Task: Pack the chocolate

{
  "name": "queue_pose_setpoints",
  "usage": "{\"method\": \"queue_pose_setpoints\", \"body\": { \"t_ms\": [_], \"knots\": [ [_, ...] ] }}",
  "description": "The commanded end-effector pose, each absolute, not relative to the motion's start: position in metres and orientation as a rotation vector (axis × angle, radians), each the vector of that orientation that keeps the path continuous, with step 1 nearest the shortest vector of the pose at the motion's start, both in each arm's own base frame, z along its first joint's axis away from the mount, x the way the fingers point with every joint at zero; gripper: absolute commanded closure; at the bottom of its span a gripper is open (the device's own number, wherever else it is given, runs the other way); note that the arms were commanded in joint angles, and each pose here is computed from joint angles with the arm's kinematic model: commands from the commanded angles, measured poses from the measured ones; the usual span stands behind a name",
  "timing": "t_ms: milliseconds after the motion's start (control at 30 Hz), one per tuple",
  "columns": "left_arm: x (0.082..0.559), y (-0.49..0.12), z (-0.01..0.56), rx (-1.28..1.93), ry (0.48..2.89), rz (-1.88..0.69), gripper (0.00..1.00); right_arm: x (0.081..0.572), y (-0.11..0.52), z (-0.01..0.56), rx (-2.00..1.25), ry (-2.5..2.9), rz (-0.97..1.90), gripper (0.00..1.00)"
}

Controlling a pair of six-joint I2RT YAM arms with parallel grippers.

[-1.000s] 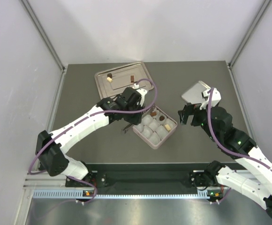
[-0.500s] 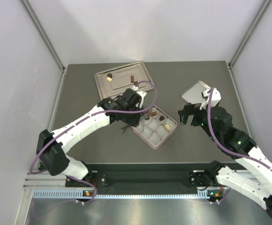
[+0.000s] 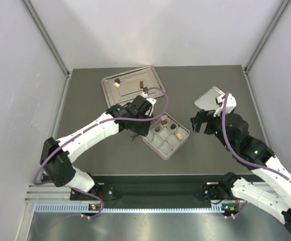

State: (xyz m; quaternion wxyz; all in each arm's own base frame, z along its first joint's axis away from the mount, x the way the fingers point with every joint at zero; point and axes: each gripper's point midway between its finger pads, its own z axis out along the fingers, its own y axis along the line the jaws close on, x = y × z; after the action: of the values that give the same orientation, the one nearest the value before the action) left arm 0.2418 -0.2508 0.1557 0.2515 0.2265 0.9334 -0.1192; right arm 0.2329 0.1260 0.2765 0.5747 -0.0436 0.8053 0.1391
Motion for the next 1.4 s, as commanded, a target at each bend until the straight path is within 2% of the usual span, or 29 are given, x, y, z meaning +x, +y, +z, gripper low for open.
{"method": "queue_pose_setpoints", "body": {
  "t_ms": [0,200,333,567,867,1367],
  "knots": [
    [0.259,-0.258,0.187,0.558,2.442,-0.333,0.55,0.236,0.123,0.306,-0.061,1.814,0.355,0.00],
    [0.294,-0.256,0.231,0.458,2.305,-0.250,0.54,0.234,0.123,0.307,-0.058,1.807,0.362,0.00],
    [0.323,-0.247,0.240,0.397,2.282,-0.191,0.52,0.234,0.124,0.308,-0.059,1.802,0.376,0.00],
    [0.381,-0.240,0.221,0.300,2.315,-0.169,0.53,0.233,0.126,0.305,-0.065,1.797,0.392,0.00],
    [0.432,-0.223,0.182,0.237,2.355,-0.125,0.50,0.233,0.126,0.303,-0.074,1.795,0.385,0.00],
    [0.457,-0.215,0.147,0.259,2.390,-0.189,0.49,0.234,0.126,0.304,-0.077,1.797,0.377,0.00]
  ]
}}
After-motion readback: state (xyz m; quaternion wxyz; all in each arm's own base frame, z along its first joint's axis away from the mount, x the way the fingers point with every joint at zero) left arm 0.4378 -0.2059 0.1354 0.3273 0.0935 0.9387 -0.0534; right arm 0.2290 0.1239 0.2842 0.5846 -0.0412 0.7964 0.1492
